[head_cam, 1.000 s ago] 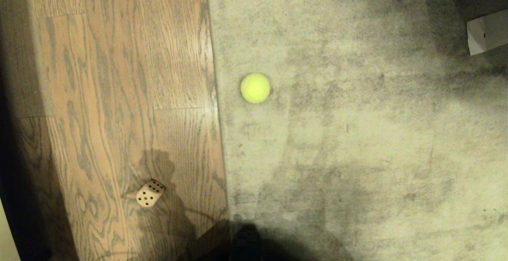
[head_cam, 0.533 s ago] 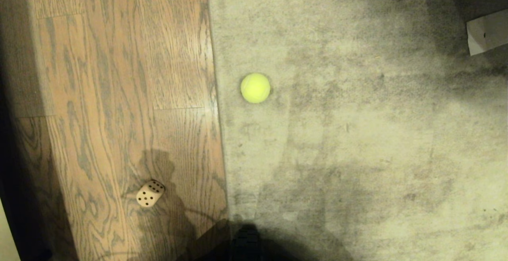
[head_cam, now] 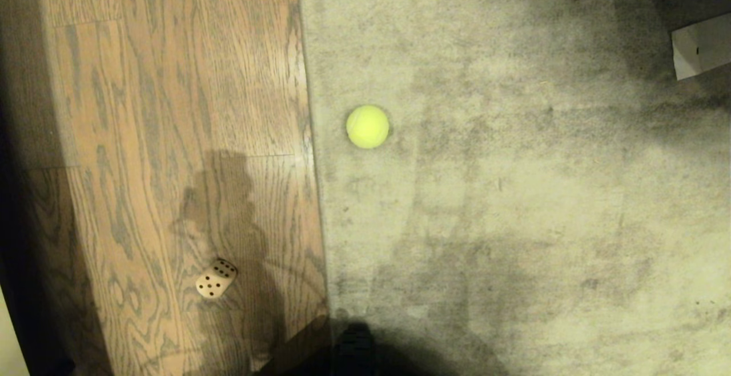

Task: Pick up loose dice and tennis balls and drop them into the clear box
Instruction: Find toys out of the box, then pick up the ball on the floor

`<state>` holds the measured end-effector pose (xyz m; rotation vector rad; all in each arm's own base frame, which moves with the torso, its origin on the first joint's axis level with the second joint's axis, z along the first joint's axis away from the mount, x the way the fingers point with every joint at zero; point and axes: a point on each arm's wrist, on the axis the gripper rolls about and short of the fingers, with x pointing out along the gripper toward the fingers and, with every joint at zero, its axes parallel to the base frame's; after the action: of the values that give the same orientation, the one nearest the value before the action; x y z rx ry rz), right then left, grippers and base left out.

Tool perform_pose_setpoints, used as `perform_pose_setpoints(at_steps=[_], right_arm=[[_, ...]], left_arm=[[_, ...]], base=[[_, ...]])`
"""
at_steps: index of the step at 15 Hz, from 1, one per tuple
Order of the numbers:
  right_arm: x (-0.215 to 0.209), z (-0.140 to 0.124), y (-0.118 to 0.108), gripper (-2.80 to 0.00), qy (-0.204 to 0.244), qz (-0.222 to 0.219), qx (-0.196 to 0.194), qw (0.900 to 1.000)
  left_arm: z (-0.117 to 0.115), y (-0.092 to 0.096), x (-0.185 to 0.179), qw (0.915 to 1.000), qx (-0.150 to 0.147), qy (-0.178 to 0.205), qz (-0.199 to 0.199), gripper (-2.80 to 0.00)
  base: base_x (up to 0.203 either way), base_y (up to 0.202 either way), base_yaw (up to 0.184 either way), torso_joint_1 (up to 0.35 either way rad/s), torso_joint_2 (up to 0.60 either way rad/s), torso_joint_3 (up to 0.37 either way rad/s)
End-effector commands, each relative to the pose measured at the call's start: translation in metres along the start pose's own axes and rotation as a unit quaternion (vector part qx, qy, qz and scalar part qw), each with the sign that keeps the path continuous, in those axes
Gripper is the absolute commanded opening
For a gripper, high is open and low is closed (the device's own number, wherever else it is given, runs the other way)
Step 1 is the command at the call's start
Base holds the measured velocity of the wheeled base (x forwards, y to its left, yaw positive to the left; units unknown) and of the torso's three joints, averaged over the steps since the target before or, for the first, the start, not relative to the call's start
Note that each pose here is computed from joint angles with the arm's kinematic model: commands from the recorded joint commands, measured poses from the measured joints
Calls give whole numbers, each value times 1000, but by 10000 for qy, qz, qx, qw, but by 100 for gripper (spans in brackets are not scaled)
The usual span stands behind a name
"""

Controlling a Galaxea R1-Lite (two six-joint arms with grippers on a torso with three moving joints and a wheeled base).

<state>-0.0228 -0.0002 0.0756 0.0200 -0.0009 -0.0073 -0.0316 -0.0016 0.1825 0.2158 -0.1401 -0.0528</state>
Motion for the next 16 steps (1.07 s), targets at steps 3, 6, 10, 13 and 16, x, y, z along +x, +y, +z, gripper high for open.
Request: perform_pose_setpoints(at_steps=[3, 6, 10, 13, 16], right_arm=[[0, 0, 0, -280, -3, -1, 0, 10000], [0, 0, 0, -280, 4, -2, 0, 10000], [0, 0, 0, -280, -2, 2, 0, 10000], [0, 0, 0, -280, 4, 5, 0, 10000], [0, 0, 0, -280, 4, 1, 0, 10000]], left_arm=[[65, 19, 64, 9961, -103, 862, -154, -280], [79, 25, 114, 9791, -173, 1985, -398, -280], [73, 27, 170, 9562, -238, 2864, -559, -280], [63, 29, 199, 9463, -226, 3175, -569, -280], [47, 29, 227, 9394, -287, 3370, -562, -280]], base=[[0, 0, 0, 0, 0, 0], [0, 0, 0, 0, 0, 0], [0, 0, 0, 0, 0, 0], [0, 0, 0, 0, 0, 0], [0, 0, 0, 0, 0, 0]])
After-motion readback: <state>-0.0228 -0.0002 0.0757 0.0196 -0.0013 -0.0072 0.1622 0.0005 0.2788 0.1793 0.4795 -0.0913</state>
